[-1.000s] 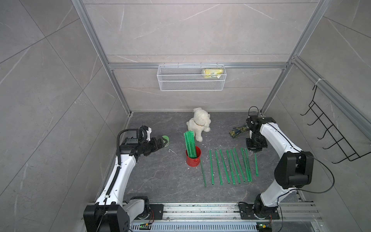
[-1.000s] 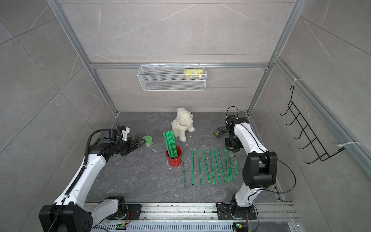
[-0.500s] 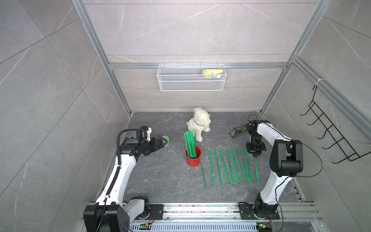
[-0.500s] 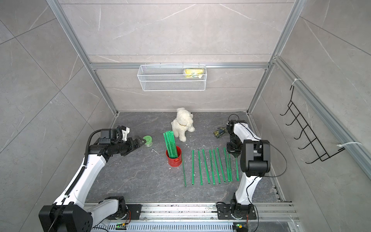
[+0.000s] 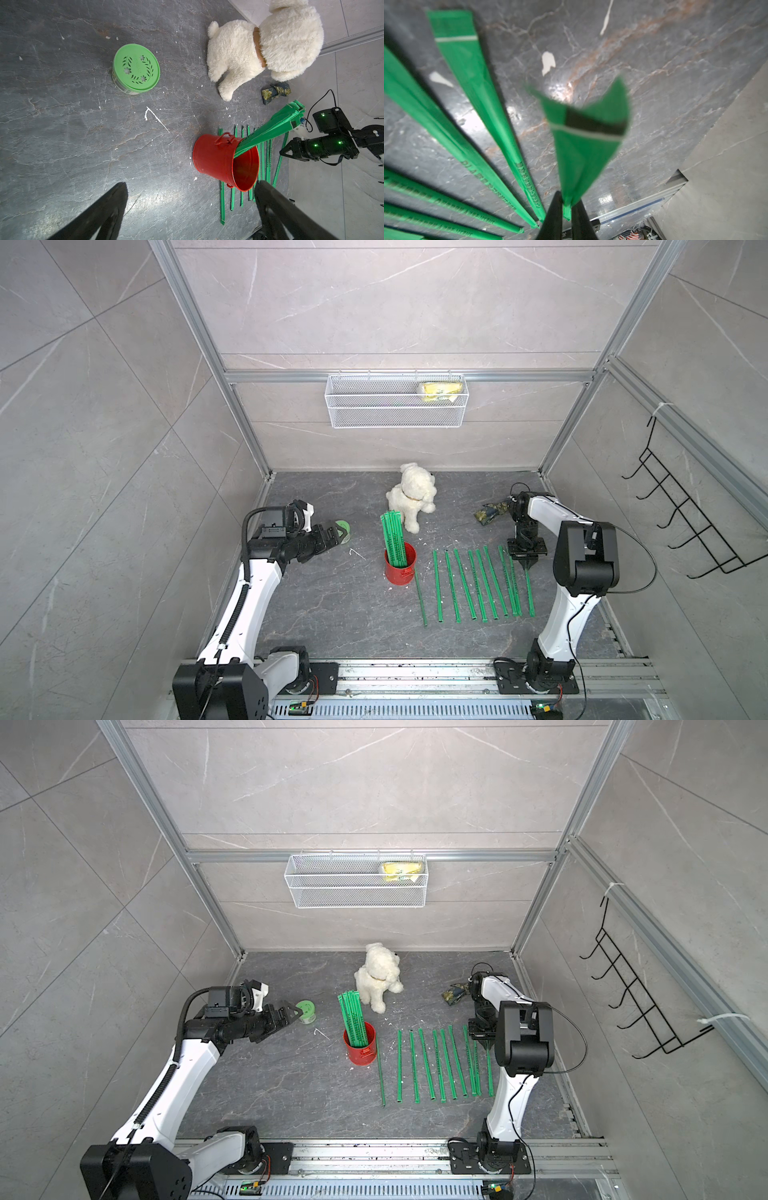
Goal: Take the straws out of the storage container
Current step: Place the straw at the center of the board.
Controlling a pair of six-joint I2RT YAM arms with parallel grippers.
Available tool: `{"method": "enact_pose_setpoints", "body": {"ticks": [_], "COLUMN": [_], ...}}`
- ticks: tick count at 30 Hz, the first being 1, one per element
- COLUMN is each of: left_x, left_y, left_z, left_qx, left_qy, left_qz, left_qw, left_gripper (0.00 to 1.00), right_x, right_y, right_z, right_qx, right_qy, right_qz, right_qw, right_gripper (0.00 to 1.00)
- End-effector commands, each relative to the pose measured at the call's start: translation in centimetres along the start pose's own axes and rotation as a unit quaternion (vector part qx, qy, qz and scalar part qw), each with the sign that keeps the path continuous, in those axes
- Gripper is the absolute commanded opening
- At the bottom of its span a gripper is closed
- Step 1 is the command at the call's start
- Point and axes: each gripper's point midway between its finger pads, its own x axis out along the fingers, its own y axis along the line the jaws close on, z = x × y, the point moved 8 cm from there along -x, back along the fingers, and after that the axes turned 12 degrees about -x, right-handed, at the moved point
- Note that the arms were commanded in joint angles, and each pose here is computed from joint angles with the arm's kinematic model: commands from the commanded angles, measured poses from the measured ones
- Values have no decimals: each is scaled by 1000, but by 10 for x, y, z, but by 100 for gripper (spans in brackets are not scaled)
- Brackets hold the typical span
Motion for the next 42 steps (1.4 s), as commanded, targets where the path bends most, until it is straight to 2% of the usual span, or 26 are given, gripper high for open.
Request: {"method": "enact_pose_setpoints", "body": {"ticks": [1, 15, 19, 22, 28, 34, 38, 42], "left_x": [-11, -10, -9, -9, -8, -8, -9, -7], "left_y": [-14, -14, -13, -13, -12, -14, -16, -19], "left_z": [5, 5, 5, 5, 5, 4, 2, -2], "left_qx": [27, 27, 25, 25, 26, 36, 48, 66], "left_qy": [-11, -11, -8, -9, -13, -18, -25, -27], "left_qz": [-25, -23, -23, -23, -24, -30, -24, -14], "left_qw": [999, 999, 999, 999, 999, 999, 998, 997], "left_gripper": [100, 100, 100, 100, 100, 100, 100, 100], "right_x": [8, 7, -20, -52, -118, -156, -170, -187], "right_y": [2, 2, 2, 6, 36, 78, 115, 153], "right_z": [3, 5, -4, -18, -62, -96, -103, -107], "right_qx": [2, 5, 13, 19, 5, -26, -73, -129], "right_qy": [10, 2, -43, -101, -239, -354, -399, -437], "right_qz": [7, 14, 35, 63, 79, 86, 103, 83], "right_qw": [1000, 1000, 998, 993, 968, 931, 908, 886], "right_gripper": [14, 17, 18, 20, 24, 30, 31, 34]}}
